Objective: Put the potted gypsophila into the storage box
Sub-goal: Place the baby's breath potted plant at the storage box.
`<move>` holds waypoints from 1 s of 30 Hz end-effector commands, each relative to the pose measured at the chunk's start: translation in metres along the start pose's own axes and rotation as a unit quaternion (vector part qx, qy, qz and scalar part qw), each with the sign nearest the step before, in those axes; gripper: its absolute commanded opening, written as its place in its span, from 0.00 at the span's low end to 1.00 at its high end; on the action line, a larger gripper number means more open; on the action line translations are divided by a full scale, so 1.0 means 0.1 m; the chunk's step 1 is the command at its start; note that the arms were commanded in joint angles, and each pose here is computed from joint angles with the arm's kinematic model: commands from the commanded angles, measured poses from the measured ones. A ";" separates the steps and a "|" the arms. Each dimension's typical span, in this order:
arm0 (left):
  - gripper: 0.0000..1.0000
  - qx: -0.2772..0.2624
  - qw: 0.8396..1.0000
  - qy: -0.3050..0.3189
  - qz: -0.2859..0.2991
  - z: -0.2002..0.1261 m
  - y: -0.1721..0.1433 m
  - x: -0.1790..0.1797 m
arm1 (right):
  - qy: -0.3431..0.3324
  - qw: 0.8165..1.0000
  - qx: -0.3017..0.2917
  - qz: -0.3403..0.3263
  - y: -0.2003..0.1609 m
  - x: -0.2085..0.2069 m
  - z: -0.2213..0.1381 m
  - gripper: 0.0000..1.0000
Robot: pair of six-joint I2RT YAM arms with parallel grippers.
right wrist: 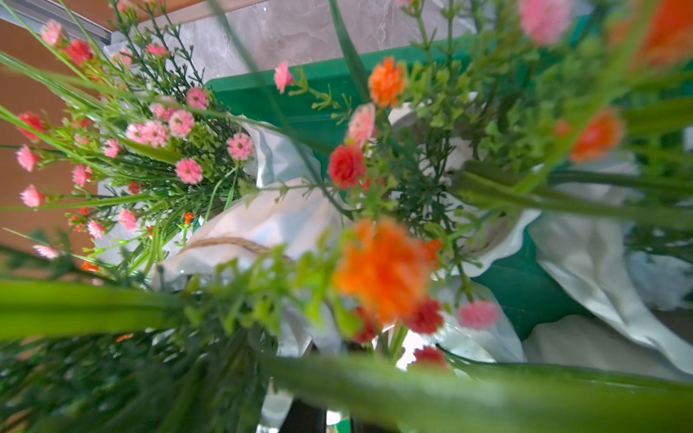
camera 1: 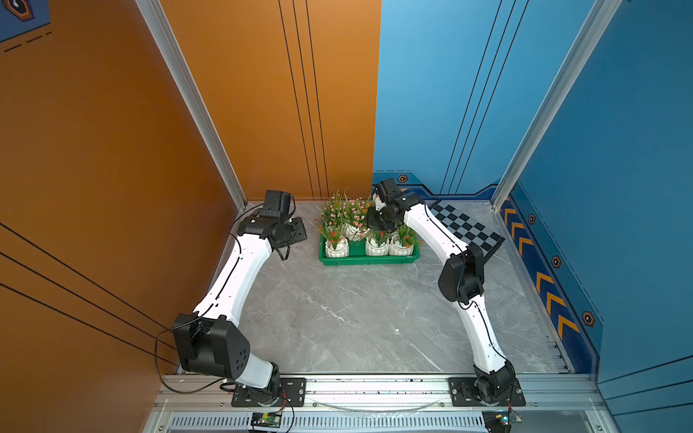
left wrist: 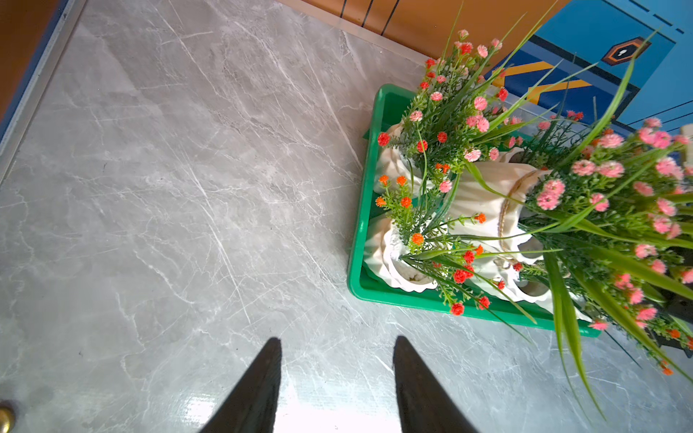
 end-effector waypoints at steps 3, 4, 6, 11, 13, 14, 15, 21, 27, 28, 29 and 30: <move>0.50 0.016 1.000 -0.002 0.001 0.04 -0.08 0.04 | -0.017 0.999 -0.031 -0.029 0.08 0.05 -0.20 0.05; 0.50 0.016 1.000 -0.002 0.001 0.04 -0.08 0.04 | -0.021 0.999 -0.030 -0.033 0.07 0.04 -0.19 0.05; 0.50 0.019 1.000 -0.002 0.000 0.06 -0.10 0.03 | -0.030 0.998 -0.031 -0.039 0.05 0.03 -0.18 0.05; 0.50 0.024 1.000 -0.003 0.001 0.09 -0.12 0.03 | -0.044 0.997 -0.031 -0.058 0.00 0.06 -0.12 0.05; 0.50 0.024 1.000 -0.003 0.000 0.10 -0.12 0.03 | -0.045 0.997 -0.029 -0.060 -0.01 0.08 -0.08 0.05; 0.50 0.025 1.000 -0.003 0.000 0.10 -0.12 0.04 | -0.047 0.997 -0.029 -0.061 -0.02 0.08 -0.06 0.05; 0.50 0.026 1.000 -0.002 0.001 0.11 -0.13 0.04 | -0.049 0.996 -0.030 -0.062 -0.02 0.08 -0.03 0.05; 0.50 0.029 1.000 -0.001 0.002 0.12 -0.16 0.05 | -0.055 0.996 -0.030 -0.059 -0.03 0.06 0.08 0.05; 0.50 0.034 0.999 -0.004 0.000 0.15 -0.18 0.06 | -0.059 0.996 -0.029 -0.054 -0.03 0.03 0.14 0.05; 0.51 0.035 0.999 -0.004 0.001 0.16 -0.19 0.06 | -0.060 0.996 -0.030 -0.053 -0.02 0.03 0.15 0.05; 0.51 0.035 0.999 -0.004 -0.001 0.16 -0.19 0.07 | -0.059 0.996 -0.030 -0.054 -0.02 0.03 0.16 0.05; 0.51 0.035 0.999 -0.006 0.000 0.16 -0.19 0.06 | -0.059 0.996 -0.032 -0.053 -0.02 0.03 0.17 0.05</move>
Point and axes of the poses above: each gripper's point midway between its finger pads, its own z axis out along the fingers, its own x axis along the line the jaws close on, y = z × x, the point moved 1 cm from there along -z, back along the fingers, and after that the axes turned 9 degrees about z, right-handed, at the moved point
